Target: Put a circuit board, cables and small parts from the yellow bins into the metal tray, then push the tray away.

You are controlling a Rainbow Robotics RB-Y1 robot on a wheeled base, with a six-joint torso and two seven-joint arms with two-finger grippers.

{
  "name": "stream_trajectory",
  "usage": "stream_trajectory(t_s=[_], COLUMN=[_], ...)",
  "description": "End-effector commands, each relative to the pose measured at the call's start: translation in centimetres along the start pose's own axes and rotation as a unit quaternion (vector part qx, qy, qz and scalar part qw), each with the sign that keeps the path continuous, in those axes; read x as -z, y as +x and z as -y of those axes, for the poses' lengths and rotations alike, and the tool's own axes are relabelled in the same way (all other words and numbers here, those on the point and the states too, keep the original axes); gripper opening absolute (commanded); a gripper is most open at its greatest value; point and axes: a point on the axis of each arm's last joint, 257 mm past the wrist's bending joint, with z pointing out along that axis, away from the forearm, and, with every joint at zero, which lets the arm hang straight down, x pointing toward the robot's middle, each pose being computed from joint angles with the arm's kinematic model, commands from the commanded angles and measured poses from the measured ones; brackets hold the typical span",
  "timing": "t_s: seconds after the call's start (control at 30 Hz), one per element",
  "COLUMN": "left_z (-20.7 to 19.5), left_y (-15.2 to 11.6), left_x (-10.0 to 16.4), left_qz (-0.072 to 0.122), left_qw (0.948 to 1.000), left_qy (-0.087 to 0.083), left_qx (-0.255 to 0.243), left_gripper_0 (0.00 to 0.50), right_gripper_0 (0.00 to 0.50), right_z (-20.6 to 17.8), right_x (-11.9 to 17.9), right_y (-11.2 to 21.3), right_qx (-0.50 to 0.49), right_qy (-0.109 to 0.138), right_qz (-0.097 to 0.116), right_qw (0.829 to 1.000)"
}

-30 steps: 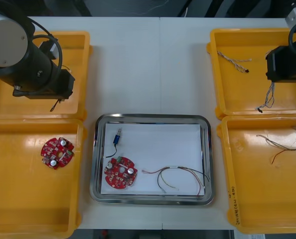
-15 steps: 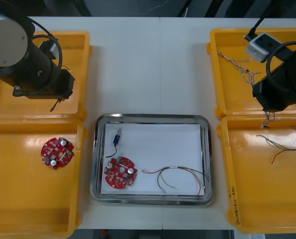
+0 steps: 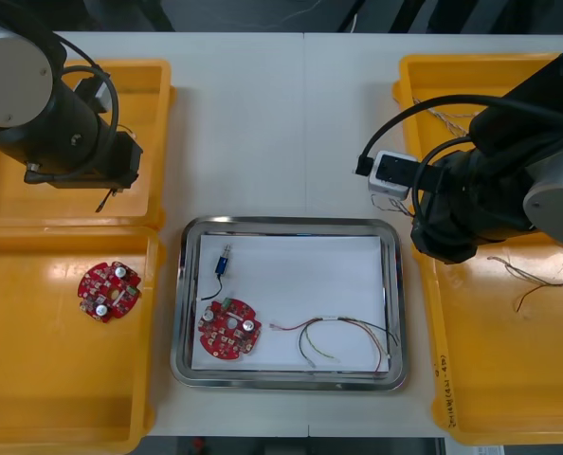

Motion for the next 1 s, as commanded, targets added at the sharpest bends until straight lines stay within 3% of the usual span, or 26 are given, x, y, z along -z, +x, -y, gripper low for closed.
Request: stream_trajectory(t_s=[0.03, 0.37, 0.5, 0.77, 1.0], left_z=[1.3, 1.0, 0.9, 0.8, 0.8], left_y=[-2.0, -2.2, -2.3, -2.3, -2.3], left_x=[2.2, 2.3, 2.3, 2.2, 2.3], left_qz=[0.033, 0.036, 0.038, 0.038, 0.039], left_qw=[0.9987, 0.9985, 0.9983, 0.9982, 0.9982], left_qy=[0.013, 0.009, 0.006, 0.004, 0.005], left_qx=[0.036, 0.041, 0.044, 0.045, 0.045], left_gripper_0=[0.000, 0.000, 0.000, 0.000, 0.000], right_gripper_0=[0.000, 0.000, 0.000, 0.000, 0.000], right_z=[-0.4, -2.3, -3.1, -4.5, -5.9], right_x=[-0.3, -3.3, -4.1, -6.0, -7.5], right_y=[-3.5, -6.8, -7.5, -7.9, -8.5], right_qx=[0.065, 0.097, 0.106, 0.142, 0.142], right_qy=[0.005, -0.021, -0.031, -0.016, -0.036], right_qz=[0.012, -0.002, 0.002, -0.004, -0.006], right_qw=[0.998, 0.995, 0.994, 0.990, 0.989])
